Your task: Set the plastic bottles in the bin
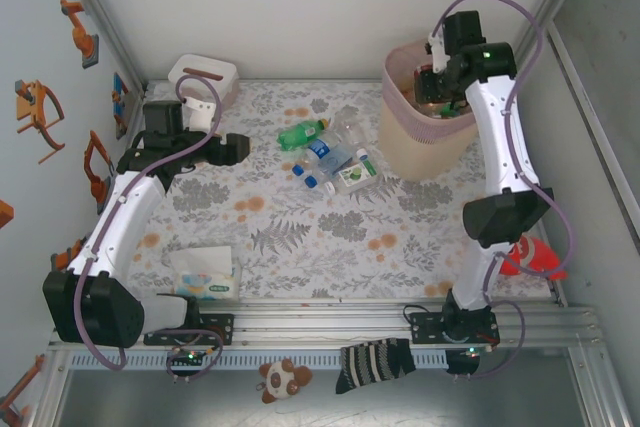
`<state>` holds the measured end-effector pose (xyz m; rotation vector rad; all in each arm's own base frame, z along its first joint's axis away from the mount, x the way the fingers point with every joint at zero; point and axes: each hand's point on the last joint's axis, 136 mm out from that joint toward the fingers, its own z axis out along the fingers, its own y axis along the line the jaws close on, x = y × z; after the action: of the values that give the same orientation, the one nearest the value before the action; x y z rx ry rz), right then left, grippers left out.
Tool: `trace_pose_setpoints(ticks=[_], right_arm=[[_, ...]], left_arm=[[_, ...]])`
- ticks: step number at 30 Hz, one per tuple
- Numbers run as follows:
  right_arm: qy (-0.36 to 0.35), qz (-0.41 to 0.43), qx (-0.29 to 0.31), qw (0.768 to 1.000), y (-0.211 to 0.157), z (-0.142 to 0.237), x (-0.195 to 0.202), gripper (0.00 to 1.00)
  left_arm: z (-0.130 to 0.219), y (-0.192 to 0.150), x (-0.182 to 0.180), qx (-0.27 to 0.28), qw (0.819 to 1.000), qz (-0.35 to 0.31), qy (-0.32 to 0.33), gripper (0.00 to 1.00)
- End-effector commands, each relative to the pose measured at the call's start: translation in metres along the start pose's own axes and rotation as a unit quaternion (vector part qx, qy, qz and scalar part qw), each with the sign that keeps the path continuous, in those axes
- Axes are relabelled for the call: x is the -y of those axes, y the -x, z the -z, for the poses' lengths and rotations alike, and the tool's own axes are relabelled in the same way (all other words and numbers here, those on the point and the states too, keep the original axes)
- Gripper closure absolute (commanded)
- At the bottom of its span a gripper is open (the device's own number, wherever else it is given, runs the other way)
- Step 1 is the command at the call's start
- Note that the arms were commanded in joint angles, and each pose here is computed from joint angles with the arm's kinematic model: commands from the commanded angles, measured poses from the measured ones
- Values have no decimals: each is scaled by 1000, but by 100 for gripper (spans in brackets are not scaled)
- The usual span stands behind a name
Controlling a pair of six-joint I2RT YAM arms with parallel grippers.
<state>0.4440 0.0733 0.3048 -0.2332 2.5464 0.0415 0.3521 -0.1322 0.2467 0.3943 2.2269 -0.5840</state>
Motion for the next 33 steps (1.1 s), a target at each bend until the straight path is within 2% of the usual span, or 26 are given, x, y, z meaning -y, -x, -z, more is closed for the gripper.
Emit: trace_pose_setpoints(ticks=[1, 9, 14, 18, 27, 29, 33], right_arm=[[21, -1, -35, 999, -14, -15, -1, 59], [31, -7, -84, 996, -29, -48, 3, 49], [29, -11, -76, 997, -25, -38, 3, 27], [24, -14, -48, 998, -14, -19, 5, 20], [5, -23, 16, 1000, 11, 13, 12, 22], [-1, -24, 30, 999, 16, 17, 14, 26], [17, -27, 40, 999, 22, 16, 8, 41]], left_arm=[[3, 3, 2, 5, 1000, 0, -5, 14], [5, 4, 1, 6, 1000, -1, -1, 14], [4, 3, 1, 5, 1000, 0, -3, 14], [4, 4, 1, 5, 1000, -1, -2, 14], [3, 3, 0, 4, 1000, 1, 0, 14], [3, 3, 0, 3, 1000, 1, 0, 14], [3, 3, 0, 3, 1000, 1, 0, 14]])
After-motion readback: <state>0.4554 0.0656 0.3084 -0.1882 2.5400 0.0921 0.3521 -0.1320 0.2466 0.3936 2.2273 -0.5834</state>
